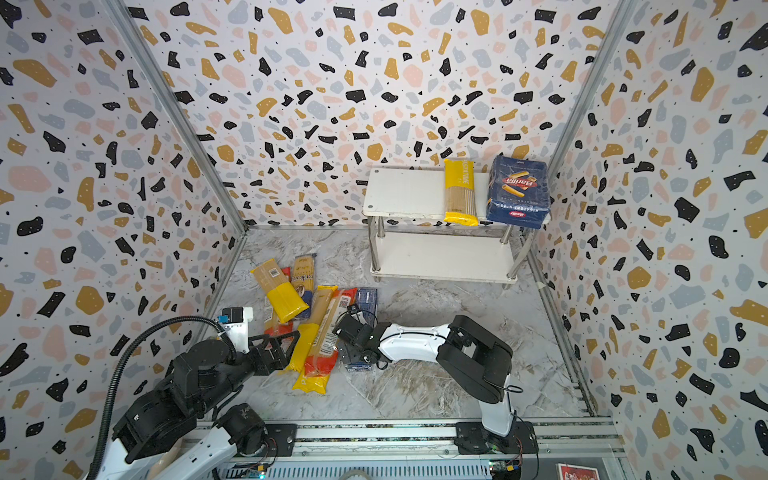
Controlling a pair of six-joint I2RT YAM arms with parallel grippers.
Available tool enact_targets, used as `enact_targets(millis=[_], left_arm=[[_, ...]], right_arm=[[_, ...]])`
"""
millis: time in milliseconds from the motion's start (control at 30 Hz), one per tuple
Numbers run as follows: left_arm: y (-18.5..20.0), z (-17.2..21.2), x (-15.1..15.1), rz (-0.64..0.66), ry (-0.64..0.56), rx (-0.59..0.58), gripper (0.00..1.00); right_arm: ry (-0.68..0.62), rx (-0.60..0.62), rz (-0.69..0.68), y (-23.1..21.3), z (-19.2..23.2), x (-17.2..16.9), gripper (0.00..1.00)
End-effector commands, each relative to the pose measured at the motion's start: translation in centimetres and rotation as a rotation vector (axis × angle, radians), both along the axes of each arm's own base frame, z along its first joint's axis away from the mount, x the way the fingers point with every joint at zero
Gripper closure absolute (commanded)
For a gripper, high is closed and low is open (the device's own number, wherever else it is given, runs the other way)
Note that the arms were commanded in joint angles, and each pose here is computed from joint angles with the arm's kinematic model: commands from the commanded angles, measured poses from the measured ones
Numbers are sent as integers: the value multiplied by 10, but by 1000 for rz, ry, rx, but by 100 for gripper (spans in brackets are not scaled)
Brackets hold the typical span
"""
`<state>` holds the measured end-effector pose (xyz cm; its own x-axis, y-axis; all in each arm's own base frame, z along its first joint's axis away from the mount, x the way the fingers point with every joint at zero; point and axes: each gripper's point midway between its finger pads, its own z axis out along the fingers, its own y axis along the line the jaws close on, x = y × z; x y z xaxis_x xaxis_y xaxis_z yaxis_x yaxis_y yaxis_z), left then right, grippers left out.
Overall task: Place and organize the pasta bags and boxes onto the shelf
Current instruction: 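Grasp the long blue spaghetti box's end with the right gripper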
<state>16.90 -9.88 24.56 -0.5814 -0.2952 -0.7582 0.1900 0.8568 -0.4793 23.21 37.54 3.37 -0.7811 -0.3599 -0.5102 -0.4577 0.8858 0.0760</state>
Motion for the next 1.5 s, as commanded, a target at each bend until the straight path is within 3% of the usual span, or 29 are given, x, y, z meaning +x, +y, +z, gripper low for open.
enact_targets(millis=[0,300,467,700,1033,1467], left_arm=[[3,15,-1,1,-46,-7,0],[0,13,0,-10,-48,-14,0],[2,12,-1,-6,-47,-2,0],[-1,11,1,-13,-45,-13,1],[-6,5,5,-13,-26,-25,0],[-26,-6,19,-38,9,-44,0]], right_arm=[[2,-76,-34,-13,-4,-2,1],[61,-160,-57,-38,-35,-5,1],[81,-207,-60,-58,-44,-11,15],[148,-199,-44,-73,-56,-26,42],[251,125,-10,-77,-27,-33,55],[345,558,113,-71,31,-34,63]])
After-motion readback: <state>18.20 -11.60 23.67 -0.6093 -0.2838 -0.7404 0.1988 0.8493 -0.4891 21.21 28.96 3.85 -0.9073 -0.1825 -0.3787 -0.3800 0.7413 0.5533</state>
